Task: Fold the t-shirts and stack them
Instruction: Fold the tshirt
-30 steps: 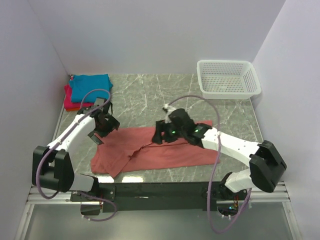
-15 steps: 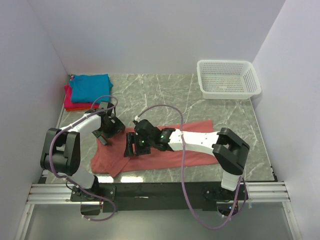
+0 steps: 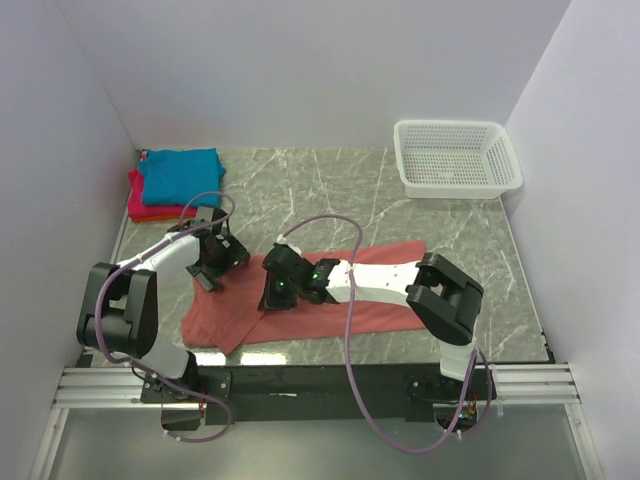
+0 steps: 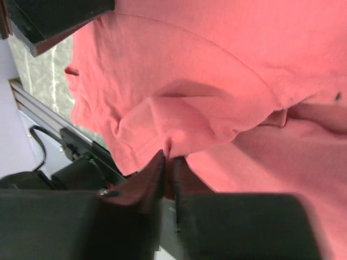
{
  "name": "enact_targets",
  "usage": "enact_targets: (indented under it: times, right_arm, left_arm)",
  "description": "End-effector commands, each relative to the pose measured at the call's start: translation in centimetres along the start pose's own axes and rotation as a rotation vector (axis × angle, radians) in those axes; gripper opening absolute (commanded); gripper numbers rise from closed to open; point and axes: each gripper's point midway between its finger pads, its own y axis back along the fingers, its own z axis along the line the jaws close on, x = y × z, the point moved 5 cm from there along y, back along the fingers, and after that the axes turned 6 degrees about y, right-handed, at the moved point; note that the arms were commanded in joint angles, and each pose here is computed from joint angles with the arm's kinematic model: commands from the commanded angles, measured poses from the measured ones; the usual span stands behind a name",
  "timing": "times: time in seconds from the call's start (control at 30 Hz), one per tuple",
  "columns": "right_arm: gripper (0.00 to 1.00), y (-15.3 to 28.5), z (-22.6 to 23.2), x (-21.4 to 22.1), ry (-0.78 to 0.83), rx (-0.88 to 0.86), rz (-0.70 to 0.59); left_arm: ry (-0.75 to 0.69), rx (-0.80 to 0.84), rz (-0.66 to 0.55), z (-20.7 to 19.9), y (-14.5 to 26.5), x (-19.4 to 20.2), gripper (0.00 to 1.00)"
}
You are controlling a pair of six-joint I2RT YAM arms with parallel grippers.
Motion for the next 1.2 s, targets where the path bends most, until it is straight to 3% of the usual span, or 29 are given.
enact_targets:
  times: [0.0,0.03,0.37,0.67,0.7,0.83,1.0,1.17]
  right_arm:
    - [0.05,0.5,0.8,-0.9,-0.021,-0.008,-0.062]
    - [0.00,0.6,0.6,-0.8,-0.019,-0.005,-0.058]
    - [0.00,3.2,-1.7,1.9,0.003,0.036,0.058]
    - [0.08,2.6,-4.1,2.2,-0.039,0.114,0.060]
    - [0.10,2.7,-4.3,2.1,-0.040,0.123,0.052]
    - [0.35,4.0,-4.8,1.4,-0.026,0.165,-0.013]
    - [0.52,7.4,-6.3,-1.2,0.003,0.270,-0.146]
    - [0.68,9.9,-11.2,-5.2,-0.016,0.378,-0.241]
  left_arm:
    - [-0.010,-0.011,-0.001,0.7,-1.5,0.3,0.99]
    - [-0.010,-0.014,-0.008,0.7,-1.5,0.1,0.99]
    - [0.003,-0.046,-0.025,1.2,-1.7,-0.8,0.99]
    - [-0.013,-0.075,-0.034,1.4,-1.9,-1.0,0.99]
    - [-0.014,-0.071,-0.031,1.3,-1.9,-1.1,0.99]
    - [-0.018,-0.068,-0.028,1.0,-2.0,-1.2,0.99]
    - [-0.033,-0.060,-0.038,0.4,-2.2,-1.6,0.99]
    - [-0.041,-0.058,-0.028,-0.3,-2.9,-1.9,0.99]
